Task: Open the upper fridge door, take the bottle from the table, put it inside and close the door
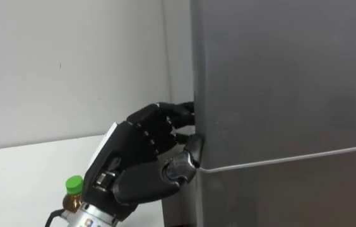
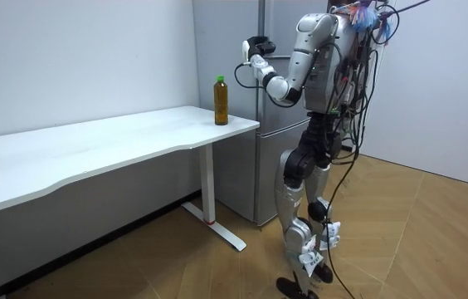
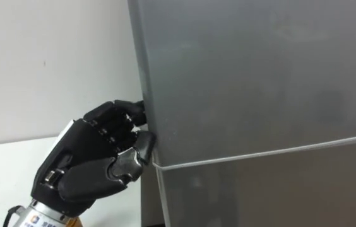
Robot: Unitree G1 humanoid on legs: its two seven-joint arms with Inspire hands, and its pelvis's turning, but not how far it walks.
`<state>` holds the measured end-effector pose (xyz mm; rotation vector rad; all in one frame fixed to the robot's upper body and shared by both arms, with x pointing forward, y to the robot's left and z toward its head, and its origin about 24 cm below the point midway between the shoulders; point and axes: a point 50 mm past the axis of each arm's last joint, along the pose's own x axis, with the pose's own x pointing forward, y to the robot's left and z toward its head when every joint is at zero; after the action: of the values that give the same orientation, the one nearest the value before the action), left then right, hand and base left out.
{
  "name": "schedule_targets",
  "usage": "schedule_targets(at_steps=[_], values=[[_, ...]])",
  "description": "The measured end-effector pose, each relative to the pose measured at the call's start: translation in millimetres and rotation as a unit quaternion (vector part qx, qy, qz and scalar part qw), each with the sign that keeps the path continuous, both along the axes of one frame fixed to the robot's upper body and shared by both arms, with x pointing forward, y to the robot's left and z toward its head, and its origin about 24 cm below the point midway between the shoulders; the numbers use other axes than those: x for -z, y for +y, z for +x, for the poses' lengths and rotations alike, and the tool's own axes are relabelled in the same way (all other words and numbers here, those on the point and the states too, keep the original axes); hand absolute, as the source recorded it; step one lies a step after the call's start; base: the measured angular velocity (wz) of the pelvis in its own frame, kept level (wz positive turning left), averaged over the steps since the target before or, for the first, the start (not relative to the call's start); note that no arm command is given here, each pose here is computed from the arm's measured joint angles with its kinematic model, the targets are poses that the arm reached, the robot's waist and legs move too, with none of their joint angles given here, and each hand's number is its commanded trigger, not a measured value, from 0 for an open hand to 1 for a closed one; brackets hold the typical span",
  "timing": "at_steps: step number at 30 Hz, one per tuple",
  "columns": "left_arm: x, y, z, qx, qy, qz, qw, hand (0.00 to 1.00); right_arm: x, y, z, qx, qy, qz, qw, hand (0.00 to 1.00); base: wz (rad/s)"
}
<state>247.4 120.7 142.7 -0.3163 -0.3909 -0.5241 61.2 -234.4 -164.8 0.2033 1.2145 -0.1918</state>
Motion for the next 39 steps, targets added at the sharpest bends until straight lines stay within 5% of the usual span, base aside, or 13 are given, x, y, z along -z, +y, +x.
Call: schedule_targets(at_steps=[26,31,36,39], values=[[3,-5.0,-2,0.016,0.004,0.001,1.000,0.71,0,0,1,0.001,-0.002,0.002,1.000,0.00,0.00],[3,-7.6,-3,0.024,0.003,0.003,1.000,0.55,0,0,1,0.007,-0.004,0.006,1.000,0.00,0.05],[4,-12.1,-4,0.035,0.004,0.003,0.999,0.10,0,1,1,0.007,-0.005,0.014,1.000,0.00,0.06],[4,-13.9,-5,0.042,0.002,0.001,0.999,0.06,0,2,1,0.005,-0.006,0.016,1.000,0.00,0.05]])
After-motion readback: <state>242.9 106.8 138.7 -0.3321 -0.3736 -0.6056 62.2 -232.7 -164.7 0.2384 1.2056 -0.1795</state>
